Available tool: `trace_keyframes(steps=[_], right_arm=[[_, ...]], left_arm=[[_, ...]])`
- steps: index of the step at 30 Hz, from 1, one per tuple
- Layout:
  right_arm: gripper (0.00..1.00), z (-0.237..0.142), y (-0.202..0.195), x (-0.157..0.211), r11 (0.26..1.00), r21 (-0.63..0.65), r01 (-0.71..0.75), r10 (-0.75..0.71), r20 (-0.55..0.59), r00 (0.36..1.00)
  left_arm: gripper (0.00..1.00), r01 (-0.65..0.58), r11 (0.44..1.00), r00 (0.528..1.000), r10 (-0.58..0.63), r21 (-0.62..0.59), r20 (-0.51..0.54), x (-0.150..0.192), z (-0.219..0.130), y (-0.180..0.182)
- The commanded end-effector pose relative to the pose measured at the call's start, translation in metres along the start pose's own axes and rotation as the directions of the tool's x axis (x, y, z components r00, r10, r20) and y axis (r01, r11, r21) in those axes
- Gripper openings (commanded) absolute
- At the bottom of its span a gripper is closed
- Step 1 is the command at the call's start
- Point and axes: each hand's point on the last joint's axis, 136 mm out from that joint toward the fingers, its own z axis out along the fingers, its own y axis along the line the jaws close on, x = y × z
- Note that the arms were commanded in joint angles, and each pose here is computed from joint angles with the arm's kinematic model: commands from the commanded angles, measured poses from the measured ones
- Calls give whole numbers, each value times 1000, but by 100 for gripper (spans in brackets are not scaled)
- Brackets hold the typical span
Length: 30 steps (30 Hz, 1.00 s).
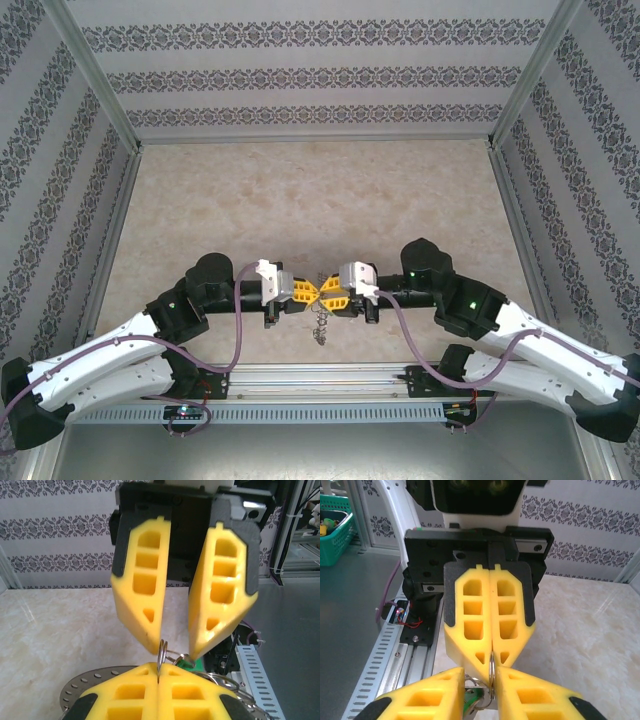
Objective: Put the keys on the keyring
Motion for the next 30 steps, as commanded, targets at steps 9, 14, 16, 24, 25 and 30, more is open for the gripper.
trace_keyframes(steps=[9, 14, 16, 24, 25, 30], right_arm=[[13, -1, -7, 4, 999, 52, -4, 5, -18, 1000], [0, -1, -13, 11, 996, 85, 14, -9, -57, 998], [0, -1, -15, 13, 995, 93, 25, -18, -77, 997], [0, 6, -19, 14, 996, 63, 69, -58, -158, 986], [0, 8, -19, 14, 996, 55, 75, -64, -170, 983], [0, 15, -22, 23, 995, 47, 85, -71, -246, 967]], left_arm=[[0, -42, 999, 995, 40, 21, 86, -21, -5, -6], [0, -45, 999, 997, 44, 15, 58, -20, -7, -6], [0, -46, 999, 999, 46, -1, 0, -14, -7, -2], [9, -69, 996, 956, 52, -50, -288, 17, -4, 18], [9, -72, 996, 947, 53, -48, -316, 21, -2, 20], [3, -69, 997, 931, 50, -41, -362, 25, 3, 23]])
